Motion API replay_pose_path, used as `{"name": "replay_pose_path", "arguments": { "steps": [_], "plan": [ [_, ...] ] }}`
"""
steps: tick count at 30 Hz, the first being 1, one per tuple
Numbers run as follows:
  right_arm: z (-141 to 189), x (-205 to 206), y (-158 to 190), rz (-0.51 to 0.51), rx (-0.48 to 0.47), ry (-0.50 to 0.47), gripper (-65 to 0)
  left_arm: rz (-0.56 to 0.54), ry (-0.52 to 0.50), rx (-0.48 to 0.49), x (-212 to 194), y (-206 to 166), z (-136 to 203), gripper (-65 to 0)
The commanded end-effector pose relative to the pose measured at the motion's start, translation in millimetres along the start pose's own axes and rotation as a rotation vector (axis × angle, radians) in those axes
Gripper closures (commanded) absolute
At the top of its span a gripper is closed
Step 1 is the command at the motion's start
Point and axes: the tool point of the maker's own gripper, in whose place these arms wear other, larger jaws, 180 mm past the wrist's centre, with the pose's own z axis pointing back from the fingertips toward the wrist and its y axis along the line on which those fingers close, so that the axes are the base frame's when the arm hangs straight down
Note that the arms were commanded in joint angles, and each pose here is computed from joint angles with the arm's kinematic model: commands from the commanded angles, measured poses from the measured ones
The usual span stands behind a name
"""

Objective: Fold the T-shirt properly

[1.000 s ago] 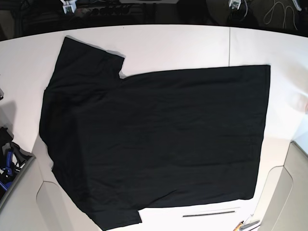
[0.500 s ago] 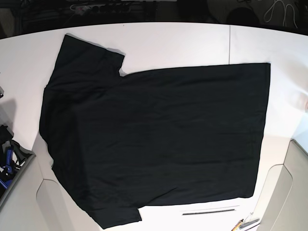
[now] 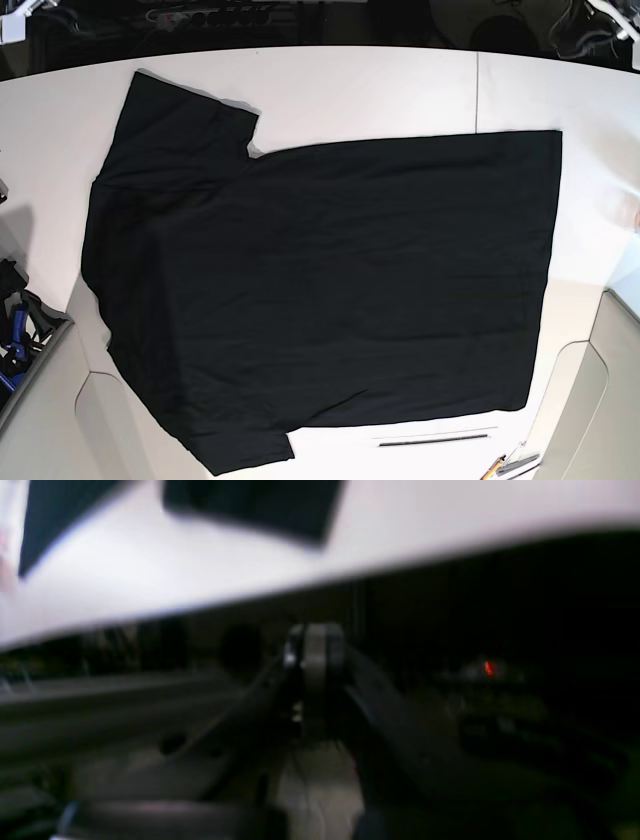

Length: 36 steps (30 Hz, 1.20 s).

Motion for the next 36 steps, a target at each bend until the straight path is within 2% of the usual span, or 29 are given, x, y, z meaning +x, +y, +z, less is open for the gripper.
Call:
{"name": "replay_pose_path", "arguments": {
  "steps": [1, 8, 10, 14, 18, 21, 25, 32, 36],
  "plan": [
    [-3, 12, 2, -0.006, 0.007, -0.052, 0.0, -0.001, -0.031, -0.017, 10, -4, 0, 0.0],
    [-46, 42, 8, -0.152, 0.013, -0.288, 0.0, 0.069, -0.126, -0.071, 26, -19, -27, 0.0],
    [-62, 46, 7, -0.207, -0.014, -0.342, 0.0, 0.082, -0.158, -0.08, 31, -23, -32, 0.0],
    [-95, 60, 25, -0.188, -0.017, -0.401, 0.0, 0.074, -0.184, -0.087, 39, -25, -39, -0.3],
    [-111, 88, 34, -0.11, -0.007, -0.444, -17.5, 0.073, -0.183, -0.088, 40, -25, -39, -11.2],
    [-116, 113, 19, -0.04, -0.095, -0.472, -27.4, 0.062, -0.173, -0.08, 38, -24, -39, -18.5],
    [-106, 145, -15, -0.068, -0.243, -0.547, -29.1, 0.037, -0.151, -0.063, 34, -21, -40, -20.1],
    [-99, 192, -52, -0.031, -0.292, -0.527, -30.2, 0.033, -0.151, -0.064, 35, -21, -40, -20.1],
    [-116, 197, -74, -0.08, -0.257, -0.497, -30.2, 0.034, -0.15, -0.064, 35, -21, -40, -20.1]
  ]
}}
